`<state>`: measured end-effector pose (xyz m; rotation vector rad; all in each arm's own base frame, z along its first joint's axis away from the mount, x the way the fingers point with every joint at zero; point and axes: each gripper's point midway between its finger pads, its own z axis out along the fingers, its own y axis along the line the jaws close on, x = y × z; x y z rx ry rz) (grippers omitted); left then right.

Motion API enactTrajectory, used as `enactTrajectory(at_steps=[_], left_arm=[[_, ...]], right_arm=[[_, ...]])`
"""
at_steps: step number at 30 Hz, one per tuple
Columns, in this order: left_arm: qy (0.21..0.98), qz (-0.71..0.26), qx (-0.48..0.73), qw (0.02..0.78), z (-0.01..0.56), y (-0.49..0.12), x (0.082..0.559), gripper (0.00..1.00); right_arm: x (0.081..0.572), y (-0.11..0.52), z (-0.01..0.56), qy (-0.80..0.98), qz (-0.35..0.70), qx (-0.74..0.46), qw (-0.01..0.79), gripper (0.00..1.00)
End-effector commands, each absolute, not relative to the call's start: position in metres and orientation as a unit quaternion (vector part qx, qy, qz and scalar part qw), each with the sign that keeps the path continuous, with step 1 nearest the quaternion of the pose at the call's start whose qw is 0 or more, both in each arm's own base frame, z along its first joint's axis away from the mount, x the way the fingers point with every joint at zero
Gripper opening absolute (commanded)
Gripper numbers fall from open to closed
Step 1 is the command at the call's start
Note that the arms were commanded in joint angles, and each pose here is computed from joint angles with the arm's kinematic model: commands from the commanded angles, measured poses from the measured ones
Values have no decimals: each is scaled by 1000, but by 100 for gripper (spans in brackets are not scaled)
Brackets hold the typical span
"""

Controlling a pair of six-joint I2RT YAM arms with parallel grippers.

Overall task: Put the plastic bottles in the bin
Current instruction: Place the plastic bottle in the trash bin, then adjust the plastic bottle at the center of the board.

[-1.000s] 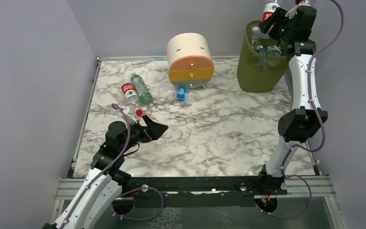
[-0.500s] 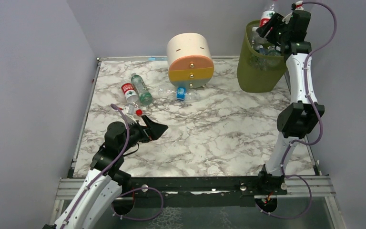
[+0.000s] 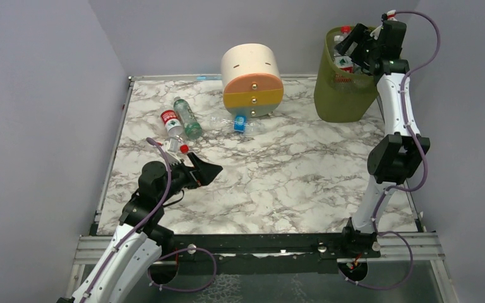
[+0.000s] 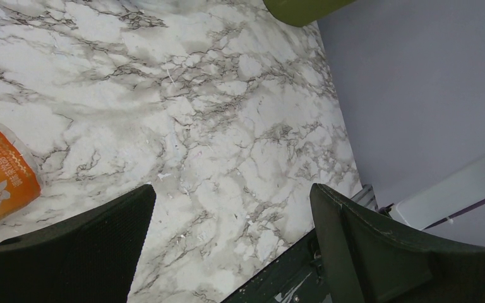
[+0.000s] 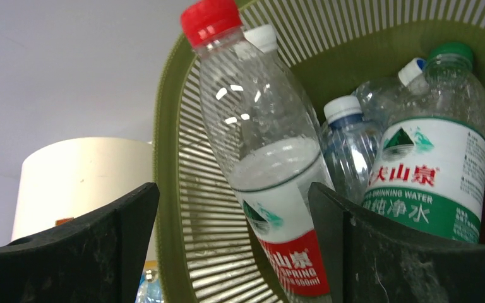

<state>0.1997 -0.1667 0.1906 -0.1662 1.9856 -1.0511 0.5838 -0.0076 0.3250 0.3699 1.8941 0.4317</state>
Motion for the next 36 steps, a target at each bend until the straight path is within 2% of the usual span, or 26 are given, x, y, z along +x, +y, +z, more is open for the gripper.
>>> enactTrajectory(at_steps=[1,7,17,27,36], left_arm=[[786,-432,-57,438,205,-168,197,99],[787,-432,-58,438,204,-168,197,99],[788,-430,-58,438,203,-167,198,99],[788,-429,-59,437,202,-167,198,99],[789,-429,-59,435,202,-168,200,99]], right_arm=[[561,-12,361,780,176,159,580,91],[533,12,387,765,209,124,596,94],[478,96,405,763,238,35,600,95],[419,201,355,765,295,-93,564,94],[410,273,273,778,306,-192,514,94]])
